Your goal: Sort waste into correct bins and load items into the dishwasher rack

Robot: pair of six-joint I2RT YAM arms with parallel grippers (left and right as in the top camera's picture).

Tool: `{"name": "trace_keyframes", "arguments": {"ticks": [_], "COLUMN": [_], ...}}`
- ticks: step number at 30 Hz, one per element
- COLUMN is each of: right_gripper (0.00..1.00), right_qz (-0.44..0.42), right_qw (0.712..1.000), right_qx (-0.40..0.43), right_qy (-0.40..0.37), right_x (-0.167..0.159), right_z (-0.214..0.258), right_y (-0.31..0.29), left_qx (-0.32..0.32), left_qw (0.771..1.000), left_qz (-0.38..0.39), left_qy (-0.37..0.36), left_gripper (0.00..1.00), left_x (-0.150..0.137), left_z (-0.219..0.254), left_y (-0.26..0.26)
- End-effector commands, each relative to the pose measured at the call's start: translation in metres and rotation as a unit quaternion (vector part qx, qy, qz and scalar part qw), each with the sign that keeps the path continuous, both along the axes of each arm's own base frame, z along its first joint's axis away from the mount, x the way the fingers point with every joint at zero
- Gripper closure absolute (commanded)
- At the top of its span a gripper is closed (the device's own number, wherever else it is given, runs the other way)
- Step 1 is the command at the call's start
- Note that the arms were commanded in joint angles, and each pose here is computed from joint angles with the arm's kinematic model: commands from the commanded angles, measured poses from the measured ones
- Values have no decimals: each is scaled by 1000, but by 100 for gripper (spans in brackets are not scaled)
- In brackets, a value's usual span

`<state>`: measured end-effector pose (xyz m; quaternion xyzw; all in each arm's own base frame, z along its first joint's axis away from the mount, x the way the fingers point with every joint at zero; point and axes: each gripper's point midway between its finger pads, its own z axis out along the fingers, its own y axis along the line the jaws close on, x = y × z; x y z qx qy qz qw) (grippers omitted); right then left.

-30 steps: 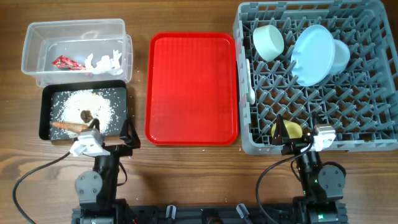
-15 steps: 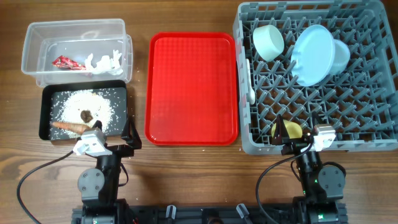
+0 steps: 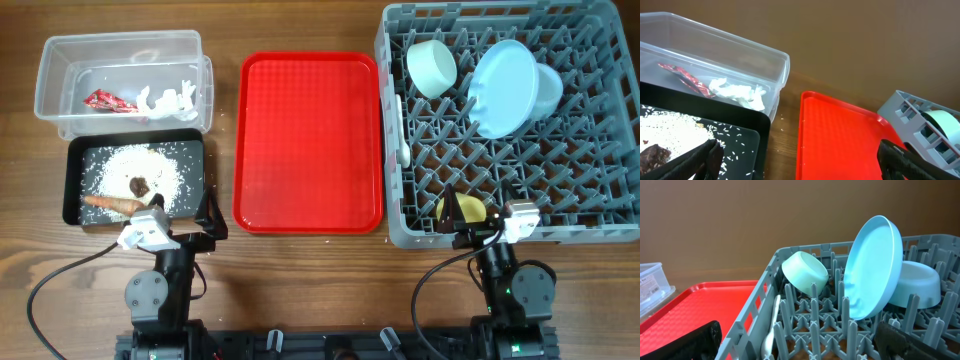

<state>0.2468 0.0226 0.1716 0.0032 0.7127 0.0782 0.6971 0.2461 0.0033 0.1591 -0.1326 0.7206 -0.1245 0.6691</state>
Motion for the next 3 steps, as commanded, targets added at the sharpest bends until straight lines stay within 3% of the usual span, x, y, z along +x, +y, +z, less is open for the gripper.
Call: {"name": "trace_keyframes", "arguments": {"ticks": [1,3], "right_gripper": [0,0], "right_qz": [6,6], "right_qw": [1000,1000], "right_qx": [8,8], "right_qy": [-3,-2], "right_x": [-1,0], "right_z": [1,1], "right_y": [2,2], "left_qx": [-4,-4], "left_qw": [1000,1000], "left_qz": [10,10], "left_qy": [-1,-1], "left_gripper": [0,0], "left_x": [0,0], "left_z": [-2,-2], "left_y": [4,4]}}
